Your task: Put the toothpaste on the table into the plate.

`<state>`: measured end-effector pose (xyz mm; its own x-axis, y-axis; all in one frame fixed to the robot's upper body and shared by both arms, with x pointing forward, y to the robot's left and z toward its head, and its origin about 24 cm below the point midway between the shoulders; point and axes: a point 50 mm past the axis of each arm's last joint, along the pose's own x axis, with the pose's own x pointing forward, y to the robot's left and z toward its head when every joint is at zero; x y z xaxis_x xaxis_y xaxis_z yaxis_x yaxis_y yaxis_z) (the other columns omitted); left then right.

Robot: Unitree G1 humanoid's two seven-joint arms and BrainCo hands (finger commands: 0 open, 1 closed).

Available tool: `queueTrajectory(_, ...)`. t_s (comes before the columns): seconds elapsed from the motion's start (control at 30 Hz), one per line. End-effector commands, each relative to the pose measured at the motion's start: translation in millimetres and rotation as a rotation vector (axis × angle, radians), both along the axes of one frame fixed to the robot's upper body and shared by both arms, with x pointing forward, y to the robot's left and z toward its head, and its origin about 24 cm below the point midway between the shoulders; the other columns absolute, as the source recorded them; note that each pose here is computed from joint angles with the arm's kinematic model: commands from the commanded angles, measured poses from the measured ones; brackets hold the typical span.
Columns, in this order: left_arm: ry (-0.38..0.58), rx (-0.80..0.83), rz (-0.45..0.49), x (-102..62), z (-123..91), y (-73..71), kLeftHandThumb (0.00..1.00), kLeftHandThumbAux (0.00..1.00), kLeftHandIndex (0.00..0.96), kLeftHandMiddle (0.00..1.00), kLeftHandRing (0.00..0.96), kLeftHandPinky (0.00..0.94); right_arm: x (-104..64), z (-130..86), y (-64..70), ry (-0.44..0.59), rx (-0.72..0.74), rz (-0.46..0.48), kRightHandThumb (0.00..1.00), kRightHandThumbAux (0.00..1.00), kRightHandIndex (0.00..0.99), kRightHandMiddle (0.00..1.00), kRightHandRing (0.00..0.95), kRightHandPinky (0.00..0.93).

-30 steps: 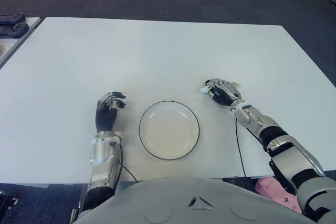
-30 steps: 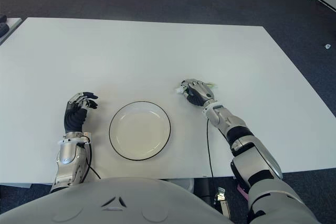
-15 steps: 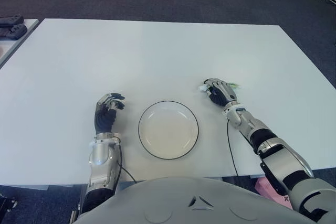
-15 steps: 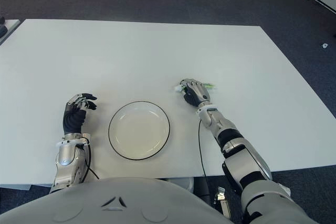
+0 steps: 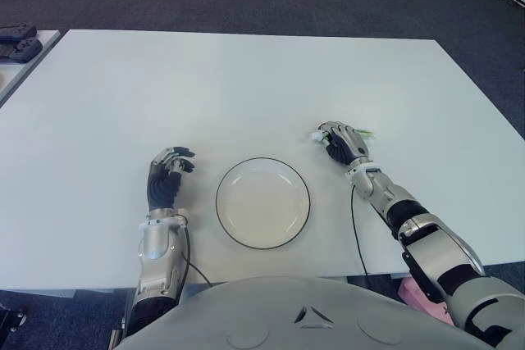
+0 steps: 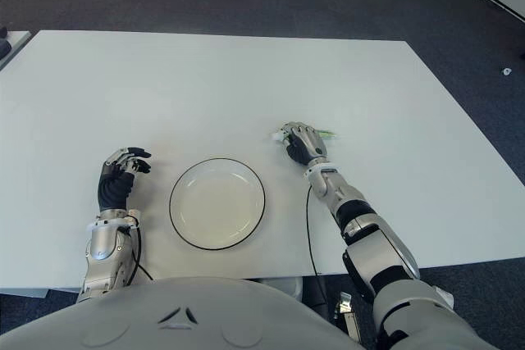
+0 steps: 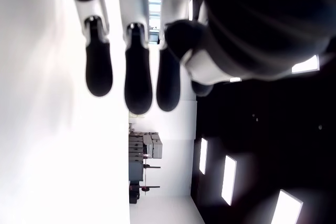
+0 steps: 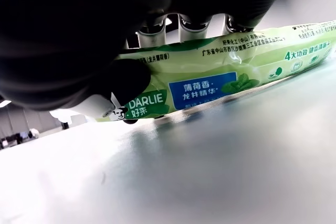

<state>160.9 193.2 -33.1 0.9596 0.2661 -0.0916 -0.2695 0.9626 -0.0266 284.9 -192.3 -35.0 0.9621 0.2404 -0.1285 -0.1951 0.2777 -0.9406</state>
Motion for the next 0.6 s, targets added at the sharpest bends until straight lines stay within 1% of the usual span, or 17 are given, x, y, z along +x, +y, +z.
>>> queueTrajectory(0.03, 0.177, -0.043, 0.024, -23.5, -26.6, -1.5, 0.838, 0.676, 0.431, 0.47, 0.57, 0.539, -41.6, -44.1, -14.2, 0.233, -0.097, -0.044, 0.896, 0.662, 0.422, 0.381, 0.45, 0.495)
queueTrajectory(0.1, 0.177, -0.044, 0.024, -23.3, -26.6, -1.7, 0.838, 0.676, 0.432, 0.47, 0.57, 0.54, -41.4, -43.9, -14.6, 0.228, -0.091, -0.053, 0.957, 0.669, 0.423, 0.391, 0.443, 0.482)
queueTrajectory(0.17, 0.178, -0.045, 0.025, -23.1, -26.7, -1.7, 0.837, 0.676, 0.431, 0.47, 0.571, 0.54, -41.2, -43.5, -14.9, 0.219, -0.078, -0.064, 0.978, 0.669, 0.427, 0.405, 0.447, 0.47)
queueTrajectory(0.3, 0.177, -0.045, 0.028, -22.8, -26.8, -1.4, 0.837, 0.677, 0.43, 0.471, 0.571, 0.539, -38.8, -38.9, -13.5, 0.165, -0.033, -0.084, 0.995, 0.668, 0.45, 0.433, 0.467, 0.428)
queueTrajectory(0.43, 0.174, -0.046, 0.028, -22.4, -27.0, -1.3, 0.837, 0.677, 0.43, 0.471, 0.57, 0.534, -31.3, -28.7, -7.8, 0.084, 0.021, -0.085, 0.998, 0.667, 0.462, 0.444, 0.472, 0.413)
queueTrajectory(0.57, 0.171, -0.046, 0.026, -21.9, -27.2, -1.5, 0.837, 0.677, 0.429, 0.471, 0.57, 0.535, -24.7, -18.3, -3.7, 0.006, 0.066, -0.083, 0.999, 0.667, 0.446, 0.44, 0.458, 0.443)
queueTrajectory(0.6, 0.171, -0.045, 0.026, -21.8, -27.2, -1.6, 0.837, 0.677, 0.429, 0.471, 0.57, 0.535, -23.4, -15.8, -3.0, -0.013, 0.078, -0.082, 0.999, 0.666, 0.441, 0.44, 0.455, 0.463)
